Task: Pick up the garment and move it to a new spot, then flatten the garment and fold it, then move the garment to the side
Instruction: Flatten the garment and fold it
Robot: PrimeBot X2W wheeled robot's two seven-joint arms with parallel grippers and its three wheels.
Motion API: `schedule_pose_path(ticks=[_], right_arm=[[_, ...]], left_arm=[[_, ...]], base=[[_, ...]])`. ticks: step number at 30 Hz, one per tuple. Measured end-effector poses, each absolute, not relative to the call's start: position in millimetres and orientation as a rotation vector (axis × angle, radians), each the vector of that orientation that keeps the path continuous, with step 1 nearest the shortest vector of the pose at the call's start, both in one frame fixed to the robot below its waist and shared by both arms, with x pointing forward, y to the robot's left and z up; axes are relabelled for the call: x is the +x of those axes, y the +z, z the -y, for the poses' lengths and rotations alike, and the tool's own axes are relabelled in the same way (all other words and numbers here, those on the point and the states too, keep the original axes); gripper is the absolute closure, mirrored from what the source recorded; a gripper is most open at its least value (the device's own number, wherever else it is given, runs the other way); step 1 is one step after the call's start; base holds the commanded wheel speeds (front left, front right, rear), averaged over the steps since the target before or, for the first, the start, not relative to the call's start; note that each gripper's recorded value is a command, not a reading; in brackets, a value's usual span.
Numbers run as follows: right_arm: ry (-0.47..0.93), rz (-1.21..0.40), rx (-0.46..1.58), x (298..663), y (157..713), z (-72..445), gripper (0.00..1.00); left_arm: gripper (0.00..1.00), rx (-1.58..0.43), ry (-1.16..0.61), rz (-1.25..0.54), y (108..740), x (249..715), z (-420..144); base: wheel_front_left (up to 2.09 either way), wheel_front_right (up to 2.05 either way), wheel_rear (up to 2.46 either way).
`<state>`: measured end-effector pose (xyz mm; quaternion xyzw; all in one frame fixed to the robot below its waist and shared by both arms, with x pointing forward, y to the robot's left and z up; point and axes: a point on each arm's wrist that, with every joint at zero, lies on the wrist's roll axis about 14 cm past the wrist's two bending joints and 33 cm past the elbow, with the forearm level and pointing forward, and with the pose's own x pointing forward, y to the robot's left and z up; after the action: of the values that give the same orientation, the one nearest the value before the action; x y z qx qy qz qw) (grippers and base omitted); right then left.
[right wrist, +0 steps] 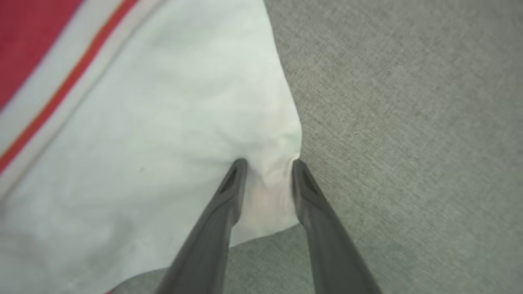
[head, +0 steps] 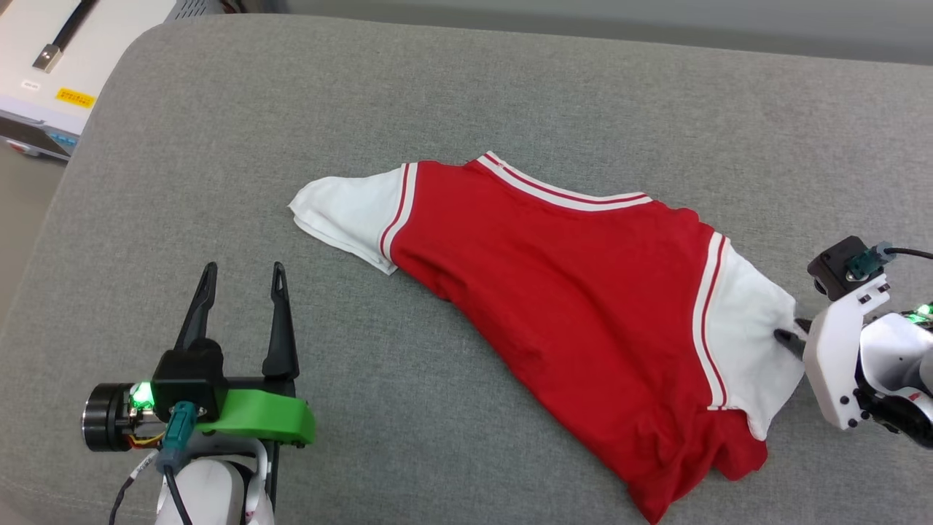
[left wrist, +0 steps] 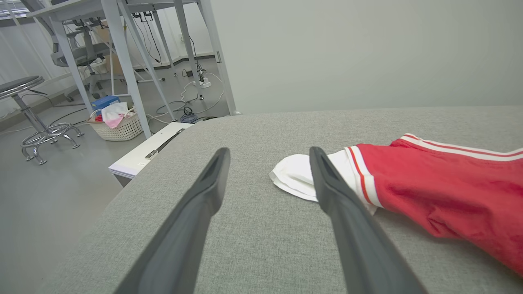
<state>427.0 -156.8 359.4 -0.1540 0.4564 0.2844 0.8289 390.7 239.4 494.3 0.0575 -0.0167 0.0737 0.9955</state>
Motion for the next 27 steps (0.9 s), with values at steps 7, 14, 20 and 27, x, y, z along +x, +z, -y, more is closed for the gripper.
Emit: schedule_pose_path(ticks=[7,14,20,27], right_arm=[[0.524,-0.838,-0.250,438,380,173,1.00],[0.379,-0.716,-0.225,452,411,221,1.00],[0.329,-0.662,-0.215,453,426,238,1.00],[0.339,-0.646,-0.217,451,426,236,1.00]], left_arm=[[0.00,0.108,0.124,0.062,503,395,-237],[0.00,0.131,0.071,0.137,530,414,-239],[0.00,0.175,-0.028,0.185,552,443,-234],[0.00,0.201,-0.127,0.126,569,496,-227]], base=[[0.00,0.00,0.00],[0.00,0.00,0.00],[0.00,0.00,0.00],[0.00,0.00,0.00]])
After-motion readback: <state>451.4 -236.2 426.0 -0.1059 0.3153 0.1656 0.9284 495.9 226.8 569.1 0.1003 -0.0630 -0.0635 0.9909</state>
